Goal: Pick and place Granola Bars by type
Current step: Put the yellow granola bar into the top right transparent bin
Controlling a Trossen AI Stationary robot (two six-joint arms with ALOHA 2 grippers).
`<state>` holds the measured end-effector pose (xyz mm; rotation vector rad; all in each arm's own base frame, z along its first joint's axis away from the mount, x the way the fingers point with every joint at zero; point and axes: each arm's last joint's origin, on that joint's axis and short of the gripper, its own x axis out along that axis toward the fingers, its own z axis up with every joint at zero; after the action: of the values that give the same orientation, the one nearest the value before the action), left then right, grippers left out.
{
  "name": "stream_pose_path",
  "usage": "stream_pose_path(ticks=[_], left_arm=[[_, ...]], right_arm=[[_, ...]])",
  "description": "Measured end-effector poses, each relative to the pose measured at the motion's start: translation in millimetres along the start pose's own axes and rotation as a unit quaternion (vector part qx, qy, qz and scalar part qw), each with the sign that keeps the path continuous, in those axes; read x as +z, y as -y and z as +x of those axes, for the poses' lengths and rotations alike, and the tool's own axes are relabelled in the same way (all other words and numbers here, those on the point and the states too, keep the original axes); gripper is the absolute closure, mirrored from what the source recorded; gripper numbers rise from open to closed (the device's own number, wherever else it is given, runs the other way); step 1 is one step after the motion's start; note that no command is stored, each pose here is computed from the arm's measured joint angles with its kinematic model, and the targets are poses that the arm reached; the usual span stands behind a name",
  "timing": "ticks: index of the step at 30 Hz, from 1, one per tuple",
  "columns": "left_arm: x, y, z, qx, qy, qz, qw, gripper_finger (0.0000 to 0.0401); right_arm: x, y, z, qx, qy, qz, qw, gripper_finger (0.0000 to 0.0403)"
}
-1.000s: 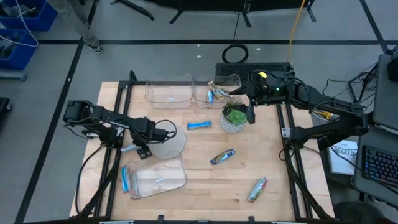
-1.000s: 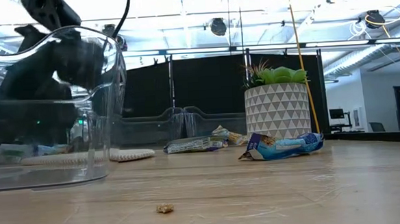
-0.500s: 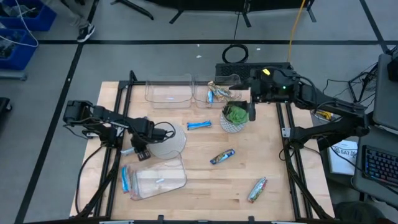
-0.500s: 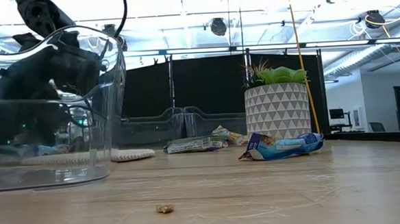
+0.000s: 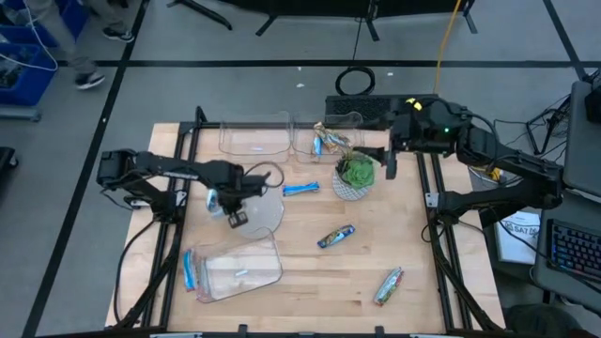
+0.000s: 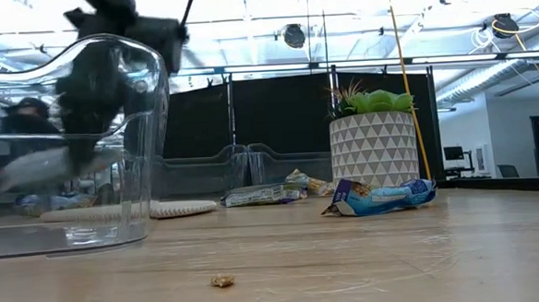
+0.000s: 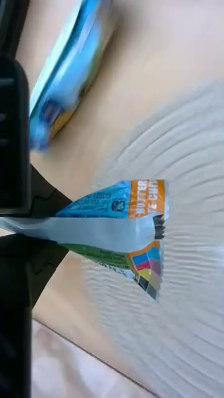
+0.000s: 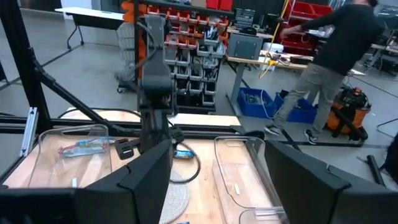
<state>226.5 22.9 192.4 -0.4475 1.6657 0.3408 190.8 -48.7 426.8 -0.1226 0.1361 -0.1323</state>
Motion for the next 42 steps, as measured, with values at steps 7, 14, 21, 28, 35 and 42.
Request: stream_pose_path(ticks=[7,14,21,28,35,42], left_arm=[[30,2,-88,0.008,0.153,0.002,0.988,0.0384],[57,5,-193,-0.024,0.447,0.009,0.894,0.0384],[69,8,-254,-0.06,0.659,0.017,0.749,0.0385],[89,13,-252,-0.059,0.688,0.023,0.723,0.0386],[111,22,-238,-0.074,0.682,0.034,0.727,0.0386],[121,33,-239,-0.112,0.709,0.035,0.695,0.0386]], right_arm=[[-5,2,2,-0.035,-0.028,0.043,0.998,0.0156],[-14,4,24,-0.047,-0.052,0.06,0.996,0.0156],[-21,10,49,-0.086,-0.061,0.044,0.993,0.0156],[-28,11,72,-0.085,-0.059,0.07,0.992,0.0156],[-30,8,84,-0.078,-0.047,0.084,0.992,0.0156],[-32,7,86,-0.076,-0.052,0.085,0.992,0.0156]])
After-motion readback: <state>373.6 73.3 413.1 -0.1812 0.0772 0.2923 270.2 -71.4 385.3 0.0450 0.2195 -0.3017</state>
